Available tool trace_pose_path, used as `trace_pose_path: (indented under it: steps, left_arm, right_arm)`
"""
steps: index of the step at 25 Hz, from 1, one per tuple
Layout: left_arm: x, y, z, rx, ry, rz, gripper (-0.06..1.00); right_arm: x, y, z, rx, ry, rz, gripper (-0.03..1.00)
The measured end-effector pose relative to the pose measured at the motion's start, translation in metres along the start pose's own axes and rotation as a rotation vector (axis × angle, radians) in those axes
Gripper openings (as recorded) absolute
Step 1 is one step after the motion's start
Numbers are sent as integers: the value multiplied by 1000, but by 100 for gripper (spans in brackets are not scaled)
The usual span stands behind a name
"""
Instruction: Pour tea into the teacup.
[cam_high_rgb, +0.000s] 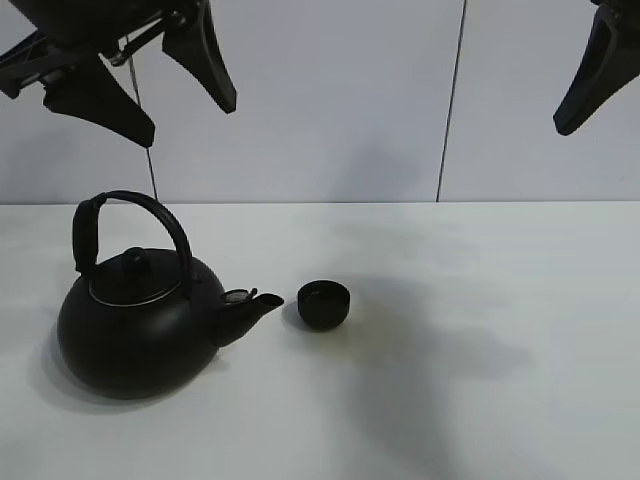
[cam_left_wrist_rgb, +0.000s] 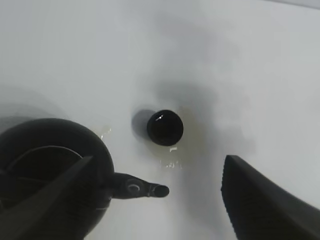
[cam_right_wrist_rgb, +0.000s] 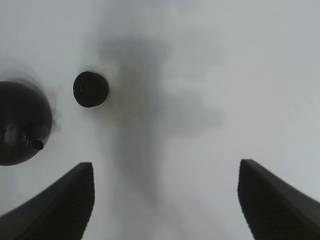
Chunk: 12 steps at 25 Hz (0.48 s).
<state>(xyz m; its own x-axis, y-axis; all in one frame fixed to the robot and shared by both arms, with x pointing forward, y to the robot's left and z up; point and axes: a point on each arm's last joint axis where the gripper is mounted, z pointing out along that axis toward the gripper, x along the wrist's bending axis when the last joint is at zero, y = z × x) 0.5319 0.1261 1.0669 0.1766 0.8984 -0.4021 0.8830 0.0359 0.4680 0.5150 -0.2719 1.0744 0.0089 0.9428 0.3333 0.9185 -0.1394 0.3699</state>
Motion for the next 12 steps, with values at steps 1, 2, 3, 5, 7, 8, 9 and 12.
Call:
trace_pose_path:
  steps: [1,2,3,5,7,8,9,12]
  left_arm:
    - [-2,4,3,28,4,1,51]
    - [-5,7,4,52,7,4,51]
    - [-7,11,4,63,7,7,51]
    - [-12,17,1,59,-1,13,51]
    - [-16,23,-5,49,-11,19,51]
    - [-18,25,-7,45,-17,19,51]
    - [-19,26,-9,45,-25,14,51]
    - [-20,24,-9,59,-29,8,51]
  right_arm:
    - [0,0,0,0,0,0,55]
    - [0,0,0,0,0,0,55]
    - [0,0,0,0,0,0,55]
    - [0,0,0,0,0,0,55]
    - [0,0,0,0,0,0,55]
    - [0,0,0,0,0,0,55]
    - [0,0,0,0,0,0,55]
    - [0,0,0,0,0,0,55]
